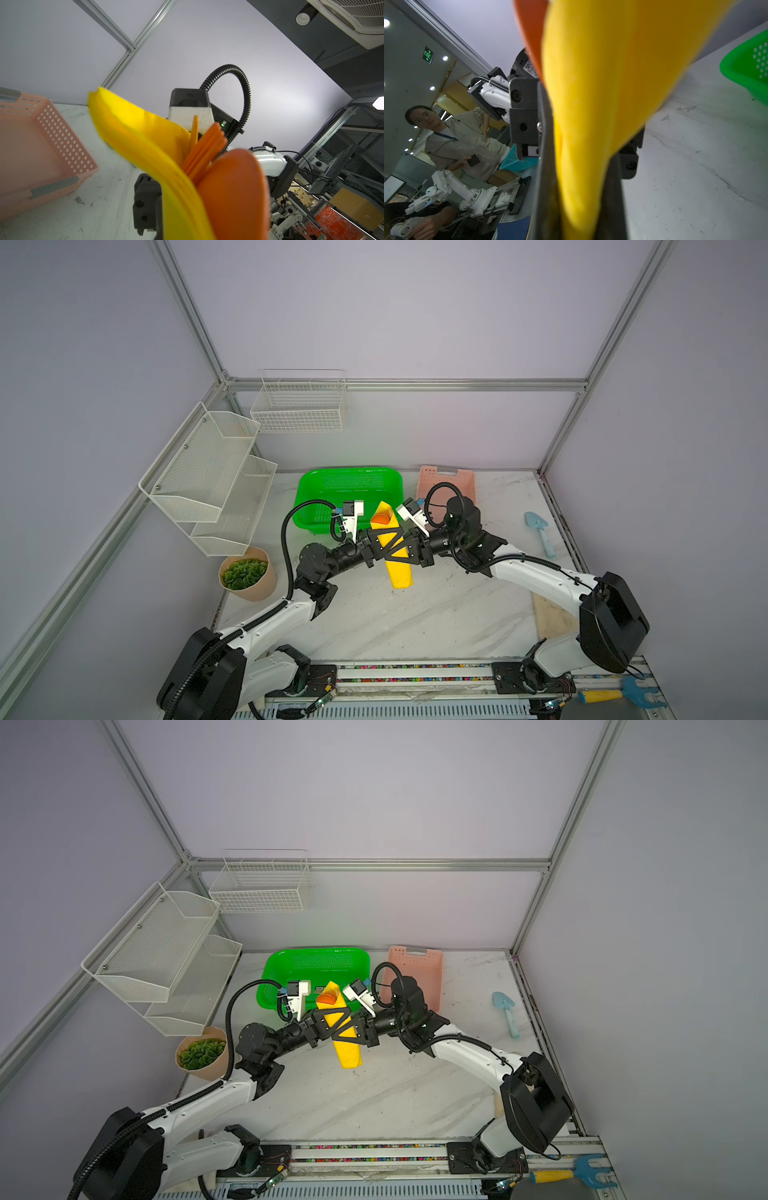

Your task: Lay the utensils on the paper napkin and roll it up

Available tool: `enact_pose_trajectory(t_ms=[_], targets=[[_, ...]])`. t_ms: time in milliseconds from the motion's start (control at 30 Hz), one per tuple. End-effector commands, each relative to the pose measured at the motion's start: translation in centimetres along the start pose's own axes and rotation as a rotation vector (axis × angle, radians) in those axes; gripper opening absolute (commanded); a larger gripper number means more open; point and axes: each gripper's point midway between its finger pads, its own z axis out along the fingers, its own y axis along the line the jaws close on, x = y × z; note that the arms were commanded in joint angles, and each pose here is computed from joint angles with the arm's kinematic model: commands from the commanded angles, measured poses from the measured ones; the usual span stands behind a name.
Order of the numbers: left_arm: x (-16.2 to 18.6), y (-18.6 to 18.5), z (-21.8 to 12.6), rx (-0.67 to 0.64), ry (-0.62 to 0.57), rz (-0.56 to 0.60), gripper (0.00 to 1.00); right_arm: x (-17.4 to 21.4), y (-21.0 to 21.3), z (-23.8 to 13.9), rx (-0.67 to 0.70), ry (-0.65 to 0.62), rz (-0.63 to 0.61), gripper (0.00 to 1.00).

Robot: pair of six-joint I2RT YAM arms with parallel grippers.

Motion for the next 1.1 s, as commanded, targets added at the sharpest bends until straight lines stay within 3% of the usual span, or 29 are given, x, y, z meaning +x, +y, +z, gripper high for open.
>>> enact_pose_trajectory(t_ms=[0, 100, 133, 167, 233, 367, 400, 533, 600, 667, 800, 900, 1067], targets=[[-1.9, -3.8, 0.9, 0.106, -0.007, 0.1, 0.0, -1.2, 0.6, -0.2, -0.002, -0.027, -0.038, 0.0], [-1.9, -3.8, 1.0, 0.106, -0.008, 0.101, 0.0, -0.6, 1.0, -0.2, -0.018, -0.021, -0.028, 0.21], [-2.0, -3.8, 1.0, 0.106, -0.01, 0.103, 0.0, -0.3, 1.2, -0.1, -0.024, -0.017, -0.026, 0.37], [-2.0, -3.9, 1.0, 0.107, -0.012, 0.106, 0.0, 0.1, 1.3, 0.0, -0.027, -0.014, -0.021, 0.46], [-2.1, -3.8, 1.1, 0.106, -0.015, 0.109, 0.0, 0.7, 1.6, 0.4, -0.032, -0.005, -0.018, 0.5], [-2.2, -3.8, 1.2, 0.104, -0.017, 0.113, 0.0, 2.1, 1.2, 0.9, -0.031, 0.005, 0.013, 0.47], [-2.3, -3.8, 1.2, 0.104, -0.017, 0.114, 0.0, 2.3, 1.1, 0.9, -0.034, 0.001, 0.02, 0.42], [-2.4, -3.8, 1.3, 0.105, -0.019, 0.116, 0.0, 2.4, 1.1, 0.7, -0.036, -0.031, 0.029, 0.05], [-2.4, -3.9, 1.2, 0.107, -0.02, 0.118, 0.0, 2.3, 1.2, 0.7, -0.037, -0.037, 0.028, 0.0], [-2.4, -3.9, 1.2, 0.105, -0.021, 0.119, 0.0, 2.4, 1.1, 0.7, -0.033, -0.038, 0.033, 0.1], [-2.5, -3.9, 1.2, 0.104, -0.022, 0.123, 0.0, 2.8, 1.3, 0.6, -0.031, -0.04, 0.038, 0.45], [-2.5, -4.0, 1.2, 0.106, -0.025, 0.125, 0.0, 3.4, 1.3, 0.6, -0.025, -0.038, 0.048, 0.5], [-2.7, -4.2, 1.3, 0.11, -0.03, 0.13, 0.0, 4.5, 0.9, 0.8, -0.022, -0.035, 0.074, 0.46]])
